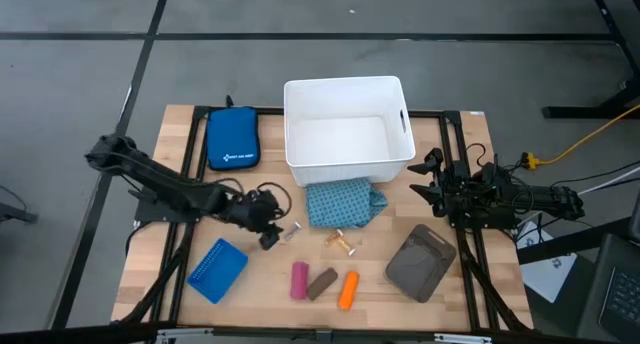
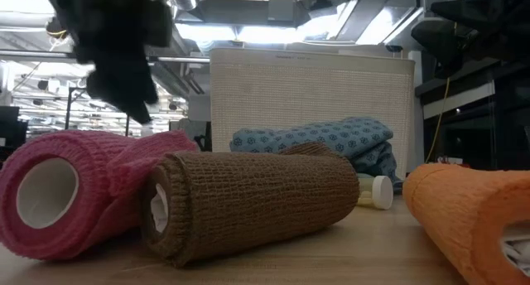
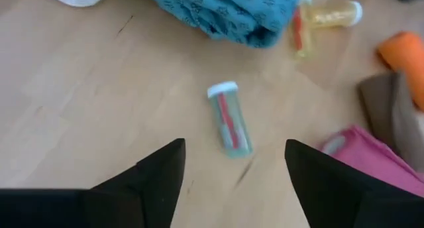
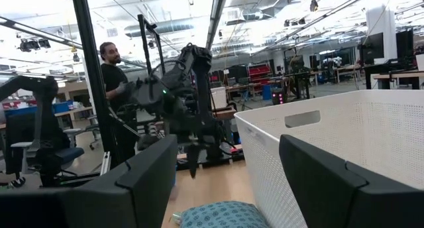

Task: Pick & Place Medicine items
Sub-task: Put the blue pill bottle into the blue basket

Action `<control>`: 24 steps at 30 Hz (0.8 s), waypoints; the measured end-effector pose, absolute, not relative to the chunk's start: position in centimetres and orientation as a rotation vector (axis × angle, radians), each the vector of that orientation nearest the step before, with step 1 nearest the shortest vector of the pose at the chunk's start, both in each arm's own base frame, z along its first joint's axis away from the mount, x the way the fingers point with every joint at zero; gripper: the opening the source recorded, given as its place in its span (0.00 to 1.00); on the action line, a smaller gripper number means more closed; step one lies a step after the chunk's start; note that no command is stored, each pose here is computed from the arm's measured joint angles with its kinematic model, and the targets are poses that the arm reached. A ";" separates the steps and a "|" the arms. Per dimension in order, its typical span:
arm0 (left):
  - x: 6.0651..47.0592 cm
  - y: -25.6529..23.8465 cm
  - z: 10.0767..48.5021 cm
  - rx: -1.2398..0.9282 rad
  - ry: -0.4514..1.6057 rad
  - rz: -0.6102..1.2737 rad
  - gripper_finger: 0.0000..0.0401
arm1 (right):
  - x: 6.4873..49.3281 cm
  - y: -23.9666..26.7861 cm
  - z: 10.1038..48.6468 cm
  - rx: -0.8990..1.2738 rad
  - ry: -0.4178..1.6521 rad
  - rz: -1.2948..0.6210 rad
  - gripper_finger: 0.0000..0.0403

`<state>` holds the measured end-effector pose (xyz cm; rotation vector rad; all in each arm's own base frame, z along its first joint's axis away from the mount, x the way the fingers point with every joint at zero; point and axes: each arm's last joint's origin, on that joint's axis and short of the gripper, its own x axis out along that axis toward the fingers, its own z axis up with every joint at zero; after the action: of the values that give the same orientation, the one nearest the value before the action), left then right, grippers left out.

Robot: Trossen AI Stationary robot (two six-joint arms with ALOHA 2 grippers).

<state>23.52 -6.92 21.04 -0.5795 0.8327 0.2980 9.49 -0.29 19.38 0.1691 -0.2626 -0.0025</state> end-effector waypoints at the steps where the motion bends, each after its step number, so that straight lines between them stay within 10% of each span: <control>1: 24.0 -6.8 20.7 -0.589 0.832 0.300 0.66 | 9.5 -0.3 19.4 0.169 -0.263 -0.003 0.66; 24: 33.4 -7.1 18.8 -0.413 1.046 0.481 0.66 | 9.5 -0.3 19.4 0.173 -0.262 0.002 0.66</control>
<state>33.35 -7.07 18.78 -0.4134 1.0464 0.4805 9.49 -0.28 19.38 0.1729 -0.2623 0.0020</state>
